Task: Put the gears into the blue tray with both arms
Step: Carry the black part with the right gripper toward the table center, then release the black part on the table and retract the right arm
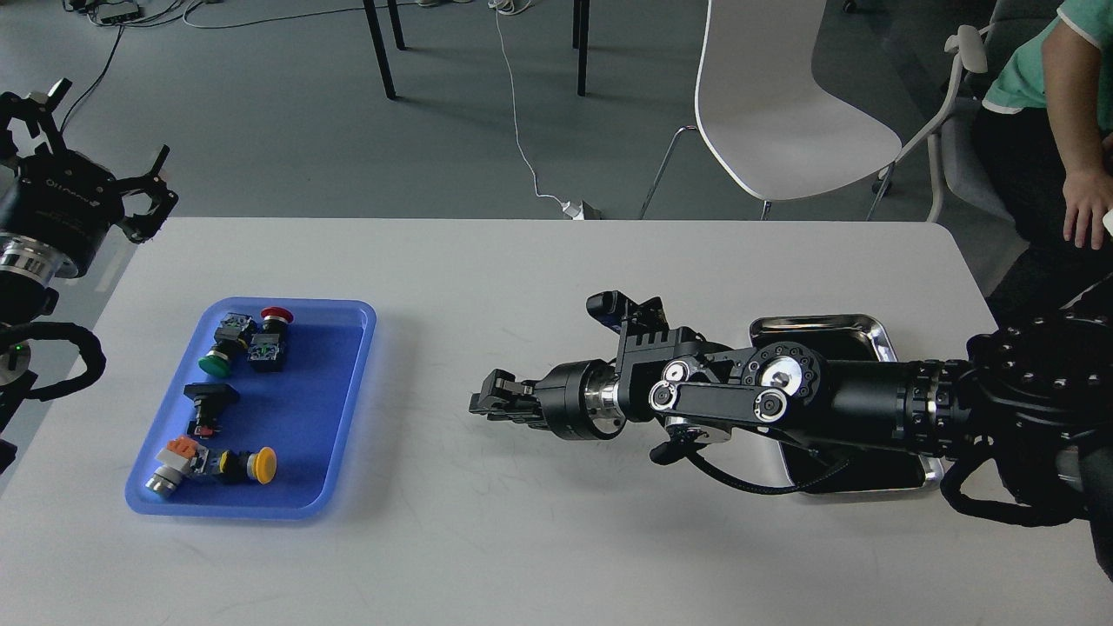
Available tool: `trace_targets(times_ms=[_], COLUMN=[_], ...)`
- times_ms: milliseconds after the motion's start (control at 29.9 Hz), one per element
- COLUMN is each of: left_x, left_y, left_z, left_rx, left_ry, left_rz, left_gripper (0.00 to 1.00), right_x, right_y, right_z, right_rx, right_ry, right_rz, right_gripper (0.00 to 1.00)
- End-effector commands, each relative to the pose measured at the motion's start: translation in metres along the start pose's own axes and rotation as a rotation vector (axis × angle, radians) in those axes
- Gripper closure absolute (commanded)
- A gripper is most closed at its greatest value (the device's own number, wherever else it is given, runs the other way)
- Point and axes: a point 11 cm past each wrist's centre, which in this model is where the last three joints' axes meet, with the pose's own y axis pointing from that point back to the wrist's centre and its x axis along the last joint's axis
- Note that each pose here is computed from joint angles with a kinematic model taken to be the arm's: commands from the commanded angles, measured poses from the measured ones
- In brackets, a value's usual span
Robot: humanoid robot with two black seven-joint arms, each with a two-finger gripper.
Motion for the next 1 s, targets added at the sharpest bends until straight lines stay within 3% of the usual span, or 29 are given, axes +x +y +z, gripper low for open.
trace_targets(times_ms=[0, 134, 401, 568, 701, 902, 969], left_x=[0.000, 0.000, 0.001, 0.000, 0.000, 0.000, 0.001], left_y=[0.000, 0.000, 0.000, 0.000, 0.000, 0.000, 0.000], left_z=[0.000, 0.000, 0.001, 0.000, -0.001, -0.001, 0.000], left_rx=[-0.001, -0.001, -0.002, -0.001, 0.000, 0.001, 0.001], left_ry=[0.002, 0.002, -0.001, 0.000, 0.001, 0.000, -0.002], left_rz=[-0.001, 0.001, 0.002, 0.002, 0.002, 0.005, 0.006], left_gripper=[0.02, 0.02, 0.02, 0.02, 0.02, 0.01, 0.02], right_x=[-0.003, -0.003, -0.003, -0.004, -0.004, -0.003, 0.003], right_y=[-0.001, -0.002, -0.002, -0.002, -0.002, -0.002, -0.001], right_z=[0.005, 0.012, 0.027, 0.028, 0.029, 0.026, 0.020], right_rx=[-0.013, -0.035, -0.104, -0.103, -0.104, -0.099, -0.088], right_ry=[-0.009, -0.020, -0.032, -0.038, -0.039, -0.037, -0.033], right_rz=[-0.002, 0.004, 0.013, 0.015, 0.016, 0.019, 0.031], right_gripper=[0.87, 0.79, 0.72, 0.62, 0.51, 0.19, 0.15])
